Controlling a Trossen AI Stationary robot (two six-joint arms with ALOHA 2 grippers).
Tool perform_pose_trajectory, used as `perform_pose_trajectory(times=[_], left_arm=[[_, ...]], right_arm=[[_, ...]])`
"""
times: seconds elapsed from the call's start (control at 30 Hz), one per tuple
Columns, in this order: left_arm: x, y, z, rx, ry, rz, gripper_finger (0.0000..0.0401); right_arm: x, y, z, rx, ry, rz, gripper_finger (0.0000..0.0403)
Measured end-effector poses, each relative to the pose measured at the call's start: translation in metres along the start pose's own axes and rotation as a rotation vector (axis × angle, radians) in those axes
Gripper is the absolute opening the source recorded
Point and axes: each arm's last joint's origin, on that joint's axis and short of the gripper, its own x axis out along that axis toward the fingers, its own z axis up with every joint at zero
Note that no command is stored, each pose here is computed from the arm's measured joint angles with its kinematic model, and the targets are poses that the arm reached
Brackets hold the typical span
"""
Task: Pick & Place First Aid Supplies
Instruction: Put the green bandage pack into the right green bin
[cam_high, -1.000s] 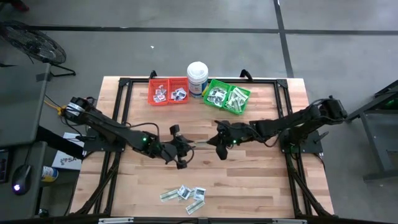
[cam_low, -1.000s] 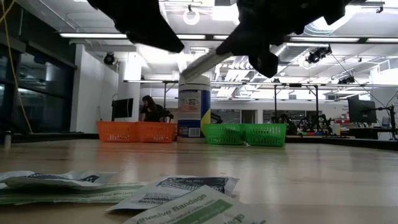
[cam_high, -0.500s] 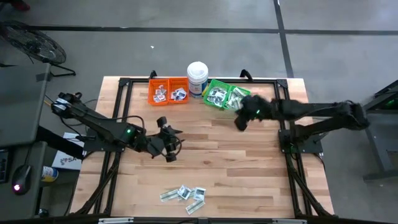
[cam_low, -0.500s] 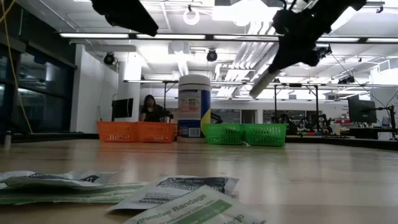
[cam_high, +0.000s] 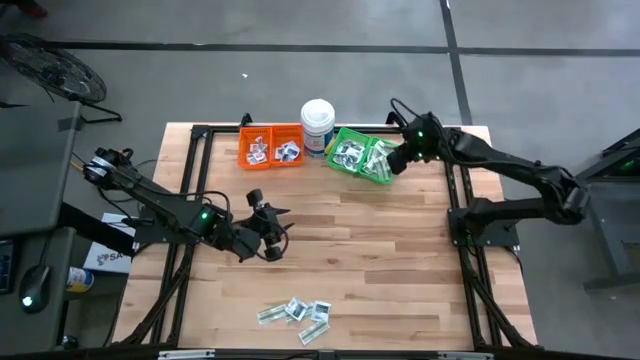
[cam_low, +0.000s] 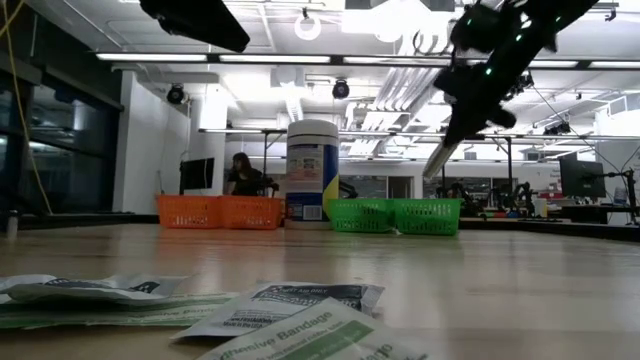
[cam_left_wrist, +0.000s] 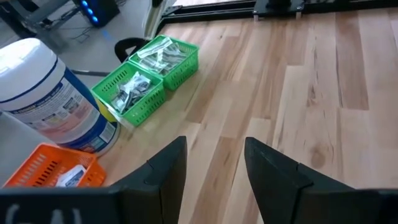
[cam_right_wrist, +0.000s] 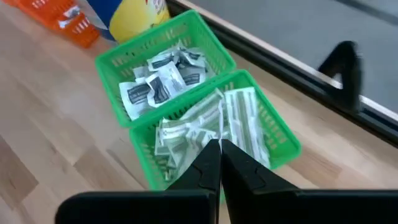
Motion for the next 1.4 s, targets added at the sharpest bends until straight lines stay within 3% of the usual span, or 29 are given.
perform_pose_trajectory(times=[0.13, 0.4, 0.53, 0.73, 1.13, 1.4], left_arm=[[0.000, 0.000, 0.000, -0.013, 0.002, 0.000, 0.0159], [0.000, -0.002, -0.002, -0.038, 0.033, -0.057, 0.0159], [0.002, -0.003, -0.004, -0.051, 0.047, -0.064, 0.0159], [0.001, -0.003, -0.004, -0.055, 0.047, -0.072, 0.0159], [0.001, -0.004, -0.005, -0.050, 0.061, -0.096, 0.0159], [0.001, -0.005, -0.005, -0.051, 0.076, -0.137, 0.0159]], right_arm=[[0.022, -0.008, 0.002, -0.041, 0.045, -0.013, 0.0000], [0.038, -0.003, -0.001, -0.356, 0.089, -0.063, 0.0000], [0.042, 0.001, -0.004, -0.441, 0.108, -0.048, 0.0000], [0.044, 0.003, -0.006, -0.438, 0.139, 0.020, 0.0017], [0.043, 0.007, -0.007, -0.315, 0.153, 0.163, 0.0167], [0.030, 0.007, -0.004, -0.264, 0.111, 0.182, 0.0212]])
